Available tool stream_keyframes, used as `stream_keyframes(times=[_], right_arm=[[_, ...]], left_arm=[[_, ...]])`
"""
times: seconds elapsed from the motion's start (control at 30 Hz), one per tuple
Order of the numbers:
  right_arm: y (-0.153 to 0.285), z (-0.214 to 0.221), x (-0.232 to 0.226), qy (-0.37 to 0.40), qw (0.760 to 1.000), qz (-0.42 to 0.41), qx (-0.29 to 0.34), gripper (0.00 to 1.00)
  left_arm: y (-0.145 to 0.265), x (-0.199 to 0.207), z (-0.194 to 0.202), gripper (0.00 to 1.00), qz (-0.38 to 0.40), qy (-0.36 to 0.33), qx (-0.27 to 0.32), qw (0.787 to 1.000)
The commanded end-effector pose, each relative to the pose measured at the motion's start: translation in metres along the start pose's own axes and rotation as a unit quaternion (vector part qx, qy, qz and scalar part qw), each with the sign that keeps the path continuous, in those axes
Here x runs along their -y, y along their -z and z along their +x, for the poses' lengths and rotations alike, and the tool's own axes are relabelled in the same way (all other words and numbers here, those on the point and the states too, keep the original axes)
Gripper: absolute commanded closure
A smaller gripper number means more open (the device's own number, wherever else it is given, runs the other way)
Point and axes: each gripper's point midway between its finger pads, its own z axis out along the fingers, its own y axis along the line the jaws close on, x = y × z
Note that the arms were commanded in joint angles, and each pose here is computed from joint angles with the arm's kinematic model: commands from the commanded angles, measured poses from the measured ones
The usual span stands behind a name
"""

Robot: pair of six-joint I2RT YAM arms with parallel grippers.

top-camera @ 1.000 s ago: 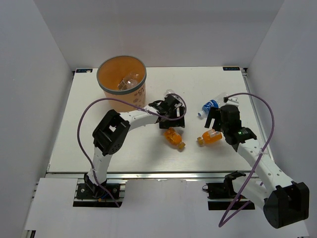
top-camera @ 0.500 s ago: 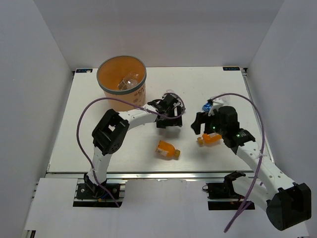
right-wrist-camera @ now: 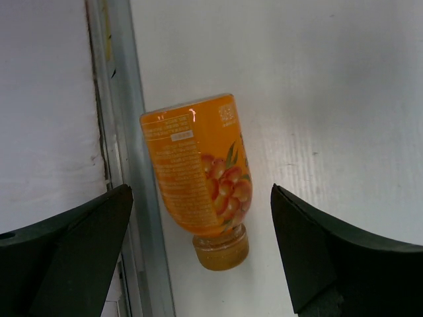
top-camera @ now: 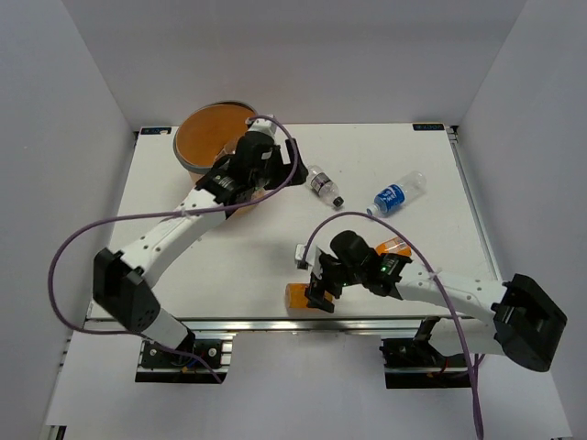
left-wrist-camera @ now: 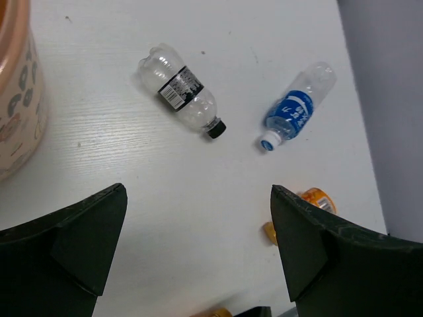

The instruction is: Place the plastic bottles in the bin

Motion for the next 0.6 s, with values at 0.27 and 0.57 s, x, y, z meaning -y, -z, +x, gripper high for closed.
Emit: stream_keyframes(times=[0.27, 0.57], right_arm=[[-0.041, 0.037, -0.003, 0.065, 0.995, 0.000, -0.078, 0.11], [-0.037, -0.035, 0.009, 0.098, 0.994, 0.035, 0.028, 0.65]], left_arm=[[0.054, -0.004, -0.010, 0.02, 0.024, -0.032, 0.041, 0.998], [0.125, -0.037, -0.069, 0.02, -0.069, -0.010, 0.162, 0.984]])
